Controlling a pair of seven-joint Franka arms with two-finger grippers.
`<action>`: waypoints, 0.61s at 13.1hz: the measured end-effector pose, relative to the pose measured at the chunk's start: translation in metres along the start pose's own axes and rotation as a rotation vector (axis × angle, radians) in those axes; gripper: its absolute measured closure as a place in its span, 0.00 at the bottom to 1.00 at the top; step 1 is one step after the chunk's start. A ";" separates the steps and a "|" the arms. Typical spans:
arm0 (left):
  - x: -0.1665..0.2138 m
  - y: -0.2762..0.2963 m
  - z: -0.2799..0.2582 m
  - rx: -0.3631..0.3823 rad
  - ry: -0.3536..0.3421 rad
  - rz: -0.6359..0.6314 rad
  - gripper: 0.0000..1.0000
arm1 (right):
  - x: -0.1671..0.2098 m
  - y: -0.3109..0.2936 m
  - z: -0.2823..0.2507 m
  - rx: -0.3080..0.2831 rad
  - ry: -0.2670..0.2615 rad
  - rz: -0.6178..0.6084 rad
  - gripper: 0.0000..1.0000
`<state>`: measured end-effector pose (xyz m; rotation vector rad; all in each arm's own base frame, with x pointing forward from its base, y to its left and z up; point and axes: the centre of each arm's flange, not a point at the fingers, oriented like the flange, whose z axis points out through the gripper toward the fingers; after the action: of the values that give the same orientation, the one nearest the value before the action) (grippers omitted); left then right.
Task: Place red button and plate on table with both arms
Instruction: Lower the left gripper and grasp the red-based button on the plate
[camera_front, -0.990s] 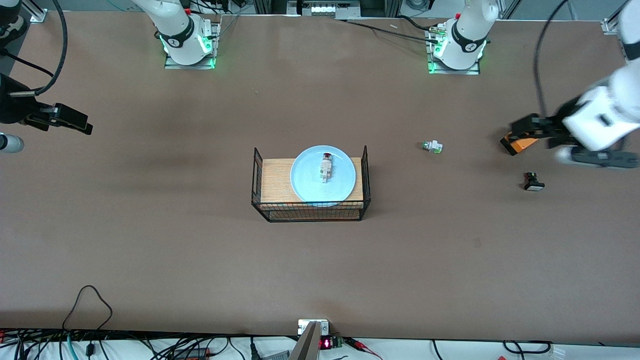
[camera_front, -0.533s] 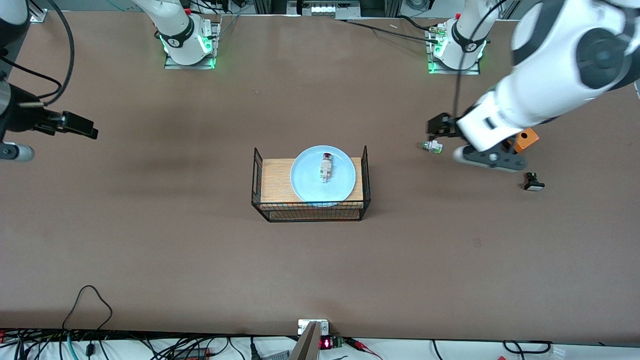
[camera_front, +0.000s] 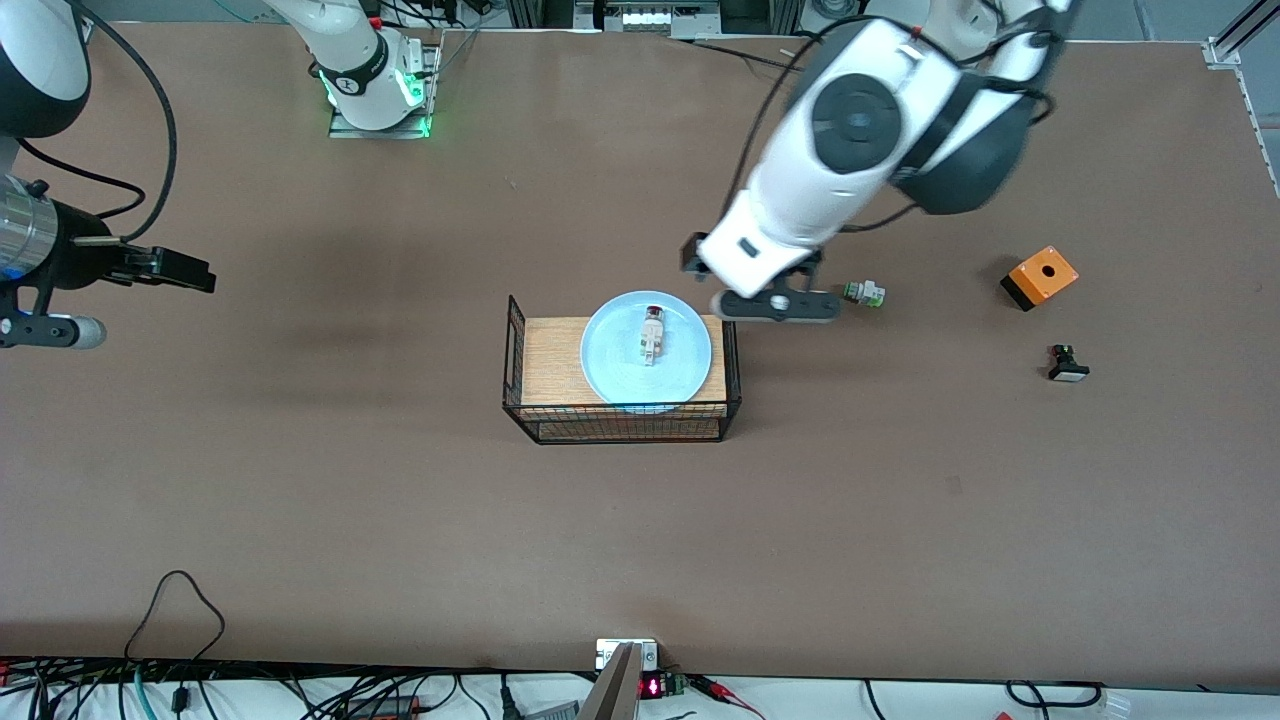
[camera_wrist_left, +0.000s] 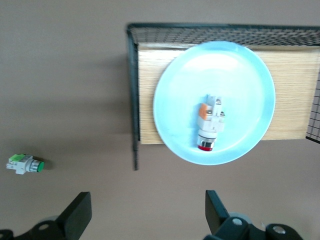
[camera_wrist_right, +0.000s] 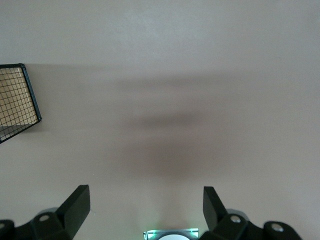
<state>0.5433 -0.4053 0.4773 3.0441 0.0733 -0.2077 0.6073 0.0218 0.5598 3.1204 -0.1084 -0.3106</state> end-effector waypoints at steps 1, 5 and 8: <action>-0.002 0.016 0.014 0.019 0.012 -0.001 0.00 | 0.000 -0.005 0.001 -0.001 -0.001 -0.007 0.00; 0.021 0.044 0.062 0.005 0.035 -0.007 0.00 | 0.003 -0.007 0.005 -0.003 -0.010 -0.010 0.00; 0.037 0.050 0.083 -0.023 0.058 -0.013 0.00 | 0.006 -0.006 0.010 -0.004 -0.015 -0.009 0.00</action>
<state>0.5717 -0.4615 0.3950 3.0275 0.0987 -0.1187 0.6115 0.0278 0.5487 3.1159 -0.0937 -0.3342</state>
